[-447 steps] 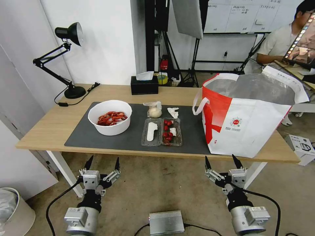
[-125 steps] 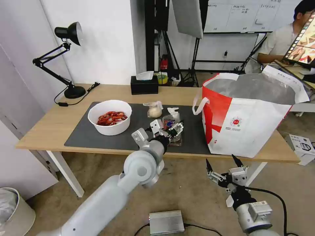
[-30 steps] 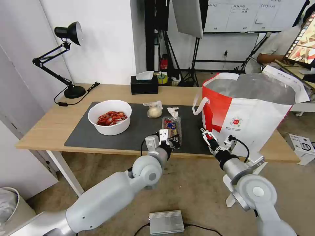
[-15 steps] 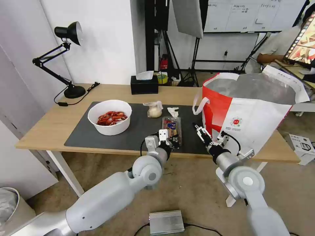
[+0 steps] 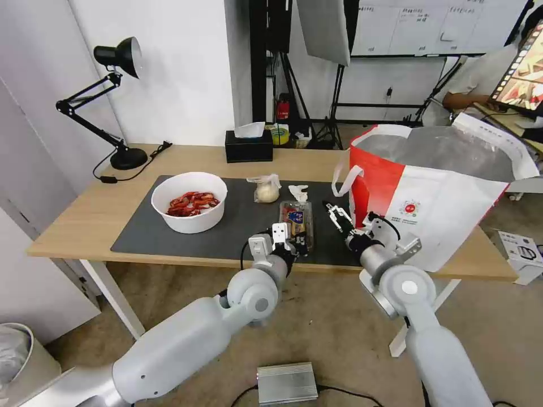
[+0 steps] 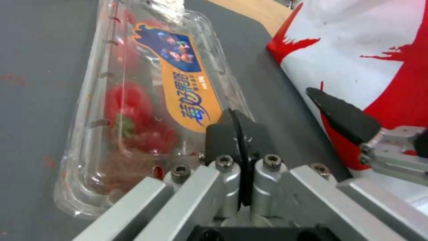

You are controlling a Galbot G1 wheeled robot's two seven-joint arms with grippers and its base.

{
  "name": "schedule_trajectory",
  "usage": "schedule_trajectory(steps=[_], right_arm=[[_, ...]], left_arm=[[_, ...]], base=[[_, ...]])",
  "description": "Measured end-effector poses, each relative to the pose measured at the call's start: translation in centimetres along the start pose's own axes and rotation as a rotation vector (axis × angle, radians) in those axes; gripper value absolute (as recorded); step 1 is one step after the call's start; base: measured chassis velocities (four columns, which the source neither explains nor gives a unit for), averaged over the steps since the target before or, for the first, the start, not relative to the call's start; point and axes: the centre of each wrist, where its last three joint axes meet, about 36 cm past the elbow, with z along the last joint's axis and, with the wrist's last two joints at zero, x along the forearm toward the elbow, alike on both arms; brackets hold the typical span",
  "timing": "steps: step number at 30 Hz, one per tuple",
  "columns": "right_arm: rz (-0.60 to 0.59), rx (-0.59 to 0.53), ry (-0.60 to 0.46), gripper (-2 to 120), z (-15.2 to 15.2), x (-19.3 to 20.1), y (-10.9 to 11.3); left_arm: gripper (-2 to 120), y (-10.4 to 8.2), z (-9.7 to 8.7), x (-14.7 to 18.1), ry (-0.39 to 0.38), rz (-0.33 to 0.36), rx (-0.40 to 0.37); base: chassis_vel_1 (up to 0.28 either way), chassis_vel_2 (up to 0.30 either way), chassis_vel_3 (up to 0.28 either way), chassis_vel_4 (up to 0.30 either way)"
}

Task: Pick up the trash from the table and place it into the takeout bag.

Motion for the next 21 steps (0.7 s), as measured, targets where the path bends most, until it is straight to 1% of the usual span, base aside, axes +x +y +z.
schedule_trajectory(steps=[11,21], right_arm=[[0.014,0.012,0.007,100,0.4,-0.8,0.2],[0.042,0.019,0.021,100,1.9,-3.1,1.4]], left_arm=[[0,0.0,0.1,0.0,0.001,0.0,0.003],[0,-0.1,0.0,0.0,-0.001,0.001,0.008]], base=[[0.0,0.0,0.0,0.0],[0.0,0.0,0.0,0.0]])
